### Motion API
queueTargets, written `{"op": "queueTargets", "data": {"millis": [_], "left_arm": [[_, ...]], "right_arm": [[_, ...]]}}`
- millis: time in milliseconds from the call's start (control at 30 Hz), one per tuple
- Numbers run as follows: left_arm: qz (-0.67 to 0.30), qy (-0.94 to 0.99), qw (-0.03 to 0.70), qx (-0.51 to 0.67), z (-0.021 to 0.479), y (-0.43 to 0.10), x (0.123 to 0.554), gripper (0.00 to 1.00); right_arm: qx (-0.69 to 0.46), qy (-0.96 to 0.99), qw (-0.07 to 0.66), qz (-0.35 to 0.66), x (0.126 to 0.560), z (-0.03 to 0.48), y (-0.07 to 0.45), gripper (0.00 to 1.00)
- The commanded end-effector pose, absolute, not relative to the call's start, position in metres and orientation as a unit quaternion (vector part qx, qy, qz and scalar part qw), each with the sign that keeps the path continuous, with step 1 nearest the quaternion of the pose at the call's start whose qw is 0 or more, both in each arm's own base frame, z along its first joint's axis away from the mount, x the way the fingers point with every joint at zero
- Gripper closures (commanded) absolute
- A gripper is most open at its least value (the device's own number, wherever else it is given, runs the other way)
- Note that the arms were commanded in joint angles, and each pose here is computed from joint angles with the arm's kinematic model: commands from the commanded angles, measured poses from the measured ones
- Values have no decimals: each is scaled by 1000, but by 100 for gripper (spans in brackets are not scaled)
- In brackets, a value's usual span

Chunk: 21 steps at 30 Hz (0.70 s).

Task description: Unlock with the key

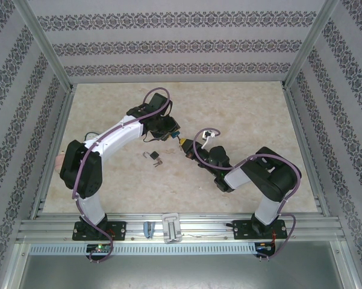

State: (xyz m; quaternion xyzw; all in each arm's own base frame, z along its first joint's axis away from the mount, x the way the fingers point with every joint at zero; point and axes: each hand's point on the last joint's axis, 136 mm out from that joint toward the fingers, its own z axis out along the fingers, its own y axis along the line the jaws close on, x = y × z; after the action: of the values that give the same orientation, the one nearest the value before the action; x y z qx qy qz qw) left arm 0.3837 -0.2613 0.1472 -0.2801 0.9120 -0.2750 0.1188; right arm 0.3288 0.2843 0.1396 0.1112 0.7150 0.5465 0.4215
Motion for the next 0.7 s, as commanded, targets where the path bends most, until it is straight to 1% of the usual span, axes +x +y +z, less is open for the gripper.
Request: {"op": "queueTargets", "data": {"millis": [0,667], "left_arm": [[-309,902,125,-274,168,-267,382,71],[-321,899,125,-271,168,-272,383,71]], "right_arm": [[110,701,424,563,333,149,288,100],[125,695,395,587,342,151,292,100]]}}
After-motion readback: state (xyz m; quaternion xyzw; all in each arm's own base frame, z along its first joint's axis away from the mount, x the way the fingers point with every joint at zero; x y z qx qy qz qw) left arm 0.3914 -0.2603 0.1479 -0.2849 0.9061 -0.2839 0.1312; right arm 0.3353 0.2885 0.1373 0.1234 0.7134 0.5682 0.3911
